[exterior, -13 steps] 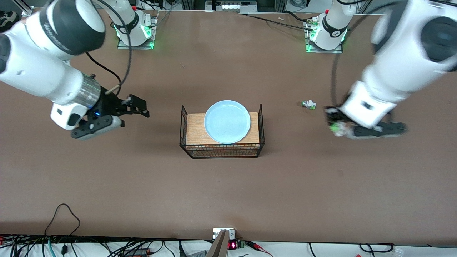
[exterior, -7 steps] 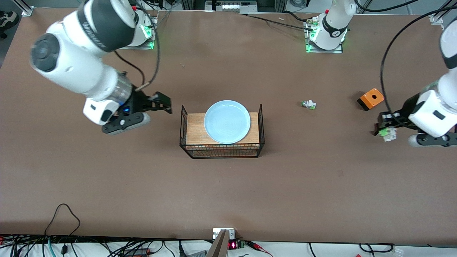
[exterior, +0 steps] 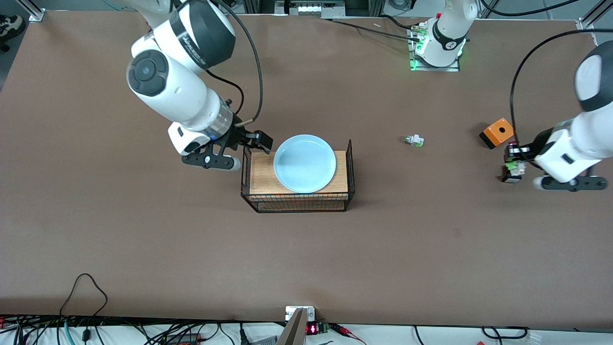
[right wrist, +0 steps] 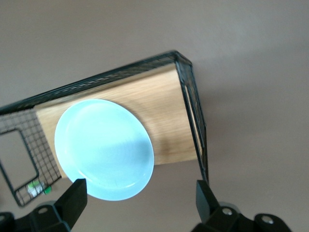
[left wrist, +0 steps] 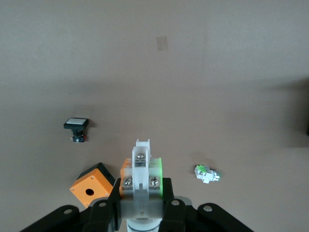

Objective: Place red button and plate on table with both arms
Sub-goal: 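Lower the button beside the orange box while the right gripper reaches, then grasp the plate rim with the right gripper while the left gripper releases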

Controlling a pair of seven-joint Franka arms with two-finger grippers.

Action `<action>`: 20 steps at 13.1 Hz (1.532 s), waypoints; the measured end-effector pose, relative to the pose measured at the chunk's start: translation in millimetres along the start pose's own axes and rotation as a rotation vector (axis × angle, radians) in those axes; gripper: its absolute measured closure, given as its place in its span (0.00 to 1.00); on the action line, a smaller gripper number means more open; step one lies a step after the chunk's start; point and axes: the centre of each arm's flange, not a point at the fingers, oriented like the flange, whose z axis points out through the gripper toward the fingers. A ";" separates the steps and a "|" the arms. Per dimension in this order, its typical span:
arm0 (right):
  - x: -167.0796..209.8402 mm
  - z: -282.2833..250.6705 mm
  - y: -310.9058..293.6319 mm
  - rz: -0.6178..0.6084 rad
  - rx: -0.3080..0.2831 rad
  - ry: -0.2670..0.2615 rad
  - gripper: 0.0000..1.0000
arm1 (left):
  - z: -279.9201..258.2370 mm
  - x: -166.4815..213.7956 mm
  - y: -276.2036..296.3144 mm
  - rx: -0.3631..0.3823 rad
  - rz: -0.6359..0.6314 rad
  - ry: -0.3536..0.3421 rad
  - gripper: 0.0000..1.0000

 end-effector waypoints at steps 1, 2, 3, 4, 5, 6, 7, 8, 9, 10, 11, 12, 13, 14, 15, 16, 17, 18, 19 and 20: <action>-1.3 9.2 -2.4 0.051 -0.013 -0.005 0.00 | 15.6 -0.5 -1.8 0.000 -0.002 0.007 0.66; -2.2 19.6 -4.5 0.080 -0.038 0.003 0.00 | 30.1 -2.4 -4.0 0.001 -0.004 0.015 0.66; -3.9 30.5 -7.4 0.089 -0.072 0.026 0.00 | 43.4 -4.6 -5.4 0.001 -0.004 0.021 0.66; -7.9 42.2 -13.1 0.082 -0.106 0.059 0.00 | 54.5 -6.9 -5.5 0.001 -0.004 0.029 0.66; -14.6 52.3 -22.5 0.063 -0.125 0.100 0.00 | 63.6 -8.5 -4.7 -0.001 -0.004 0.040 0.66; -23.2 61.5 -33.4 0.038 -0.131 0.130 0.00 | 71.9 -9.5 -3.7 -0.004 -0.003 0.050 0.66; -30.8 69.7 -41.2 0.014 -0.134 0.141 0.00 | 80.3 -10.3 -3.0 -0.007 -0.004 0.058 0.66; -33.2 76.5 -44.3 0.006 -0.136 0.142 0.00 | 89.3 -11.5 -2.8 -0.012 -0.005 0.063 0.66; -31.1 80.0 -43.7 0.009 -0.135 0.142 0.00 | 99.7 -12.8 -3.0 -0.015 -0.007 0.069 0.66; -28.5 81.5 -42.3 0.020 -0.134 0.140 0.00 | 112.9 -14.4 -3.0 -0.017 -0.008 0.080 0.66; -27.7 83.7 -41.9 0.030 -0.133 0.137 0.00 | 127.2 -16.4 -3.1 -0.019 -0.007 0.096 0.66; -27.0 86.8 -42.0 0.039 -0.132 0.136 0.00 | 142.9 -19.1 -5.3 -0.021 0.000 0.115 0.66; -26.2 89.9 -41.9 0.056 -0.131 0.136 0.00 | 159.3 -22.8 -10.4 -0.023 0.011 0.134 0.66; -25.5 92.4 -41.8 0.082 -0.129 0.136 0.00 | 175.4 -27.2 -15.8 -0.025 0.017 0.150 0.66; -24.3 94.9 -42.5 0.116 -0.121 0.142 0.00 | 189.6 -31.3 -20.1 -0.028 0.016 0.156 0.66; -22.3 98.0 -44.1 0.144 -0.105 0.152 0.00 | 201.9 -34.8 -21.9 -0.030 0.017 0.152 0.66; -20.0 102.1 -45.6 0.157 -0.089 0.161 0.00 | 210.7 -37.0 -21.8 -0.032 0.019 0.143 0.66; -18.0 107.5 -46.3 0.163 -0.081 0.165 0.00 | 217.3 -37.7 -21.1 -0.034 0.021 0.133 0.66; -16.5 112.9 -46.2 0.166 -0.080 0.165 0.00 | 223.5 -37.5 -20.3 -0.037 0.023 0.124 0.66; -15.5 117.9 -45.6 0.167 -0.082 0.163 0.00 | 230.6 -37.1 -19.6 -0.040 0.024 0.113 0.66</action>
